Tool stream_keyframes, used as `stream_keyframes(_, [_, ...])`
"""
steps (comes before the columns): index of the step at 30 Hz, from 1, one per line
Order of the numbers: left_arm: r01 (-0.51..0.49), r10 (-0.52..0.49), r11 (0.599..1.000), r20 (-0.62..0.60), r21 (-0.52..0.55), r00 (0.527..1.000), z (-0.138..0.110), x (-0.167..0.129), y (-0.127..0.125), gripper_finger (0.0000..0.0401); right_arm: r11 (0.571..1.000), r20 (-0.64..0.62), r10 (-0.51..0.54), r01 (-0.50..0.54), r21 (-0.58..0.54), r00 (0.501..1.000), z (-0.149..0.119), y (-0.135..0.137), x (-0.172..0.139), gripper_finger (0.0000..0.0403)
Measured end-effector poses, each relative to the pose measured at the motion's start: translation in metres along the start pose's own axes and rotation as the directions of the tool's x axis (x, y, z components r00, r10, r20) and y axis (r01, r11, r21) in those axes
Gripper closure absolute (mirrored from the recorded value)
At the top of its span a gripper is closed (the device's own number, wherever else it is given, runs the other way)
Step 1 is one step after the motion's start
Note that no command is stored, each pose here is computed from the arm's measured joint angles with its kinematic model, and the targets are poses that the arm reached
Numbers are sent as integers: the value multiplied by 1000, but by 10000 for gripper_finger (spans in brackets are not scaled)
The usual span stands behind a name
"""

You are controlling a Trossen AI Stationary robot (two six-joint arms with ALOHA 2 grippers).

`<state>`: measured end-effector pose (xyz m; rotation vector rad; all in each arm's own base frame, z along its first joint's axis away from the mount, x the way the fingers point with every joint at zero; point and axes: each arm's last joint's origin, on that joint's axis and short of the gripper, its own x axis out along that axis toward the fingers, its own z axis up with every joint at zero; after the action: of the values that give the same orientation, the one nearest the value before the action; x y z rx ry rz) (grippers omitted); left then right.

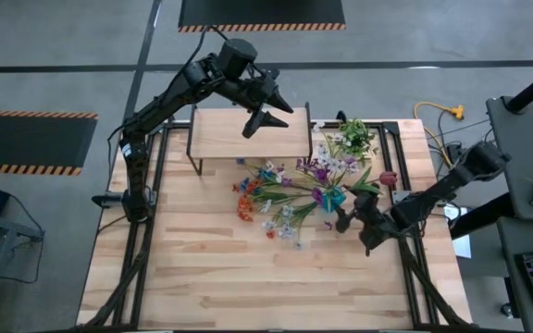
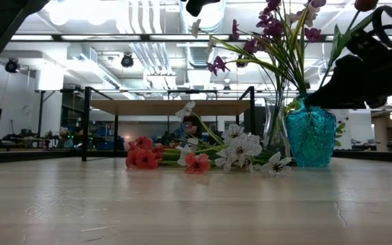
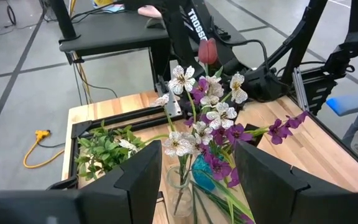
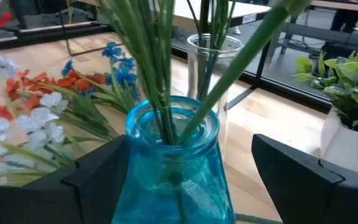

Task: Pick and place flowers into a vace then onto a shelf
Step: Move the blue flower vase from the middle left to the bottom right of the table

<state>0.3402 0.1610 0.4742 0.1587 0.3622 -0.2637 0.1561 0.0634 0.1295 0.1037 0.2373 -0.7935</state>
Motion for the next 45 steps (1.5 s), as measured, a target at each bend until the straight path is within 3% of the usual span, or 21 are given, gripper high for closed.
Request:
stream_keyframes(25, [3, -3, 1000, -5, -5, 1000, -1, 0, 0, 214, 996, 26, -58, 56, 71, 998, 0, 4, 12, 80])
stream_keyframes(45, [2, -2, 1000, -5, -5, 1000, -1, 0, 0, 214, 997, 14, -46, 45, 64, 999, -1, 4, 12, 220])
